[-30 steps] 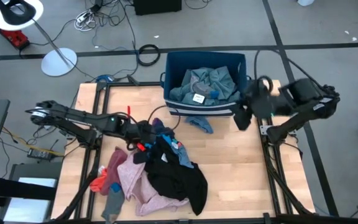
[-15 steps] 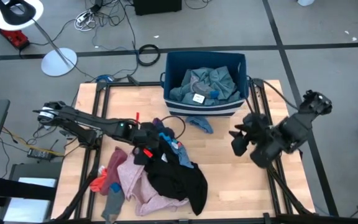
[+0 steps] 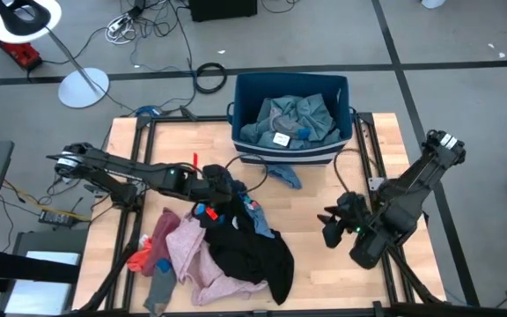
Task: Sort clothes
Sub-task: Put the black polo shirt into the blue bin
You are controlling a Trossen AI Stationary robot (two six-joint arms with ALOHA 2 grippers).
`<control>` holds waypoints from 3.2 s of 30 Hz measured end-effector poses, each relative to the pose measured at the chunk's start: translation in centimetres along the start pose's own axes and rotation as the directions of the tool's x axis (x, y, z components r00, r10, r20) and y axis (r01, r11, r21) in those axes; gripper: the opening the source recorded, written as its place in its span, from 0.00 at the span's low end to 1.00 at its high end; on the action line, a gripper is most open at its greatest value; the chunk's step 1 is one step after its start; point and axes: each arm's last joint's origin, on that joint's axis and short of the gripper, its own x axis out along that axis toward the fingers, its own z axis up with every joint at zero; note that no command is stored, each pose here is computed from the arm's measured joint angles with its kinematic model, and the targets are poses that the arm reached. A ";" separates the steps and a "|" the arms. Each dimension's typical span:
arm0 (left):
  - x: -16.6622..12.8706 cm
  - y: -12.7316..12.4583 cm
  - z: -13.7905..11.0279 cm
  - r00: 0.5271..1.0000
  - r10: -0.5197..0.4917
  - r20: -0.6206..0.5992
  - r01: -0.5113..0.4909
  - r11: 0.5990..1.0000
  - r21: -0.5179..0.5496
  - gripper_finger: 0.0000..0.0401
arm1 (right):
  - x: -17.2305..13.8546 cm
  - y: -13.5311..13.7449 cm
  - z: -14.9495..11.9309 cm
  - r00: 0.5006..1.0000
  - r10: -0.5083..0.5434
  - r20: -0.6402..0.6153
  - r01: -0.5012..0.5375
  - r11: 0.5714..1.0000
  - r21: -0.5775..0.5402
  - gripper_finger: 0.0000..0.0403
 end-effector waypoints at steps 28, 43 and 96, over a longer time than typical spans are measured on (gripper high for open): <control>-18.8 3.9 9.4 0.842 0.222 0.492 -0.098 0.959 -0.265 0.00 | 8.3 -4.6 -7.5 0.971 0.121 -0.205 -0.122 0.992 0.008 0.36; -24.7 7.1 11.5 0.550 0.476 0.686 -0.250 0.878 -0.408 0.00 | 8.6 -4.6 -7.2 0.973 0.114 -0.201 -0.119 0.993 -0.015 0.35; -0.7 24.8 13.5 0.879 0.378 0.292 -0.224 0.866 -0.447 0.43 | 10.5 -3.9 -4.9 0.987 0.129 -0.092 -0.101 0.959 0.264 0.35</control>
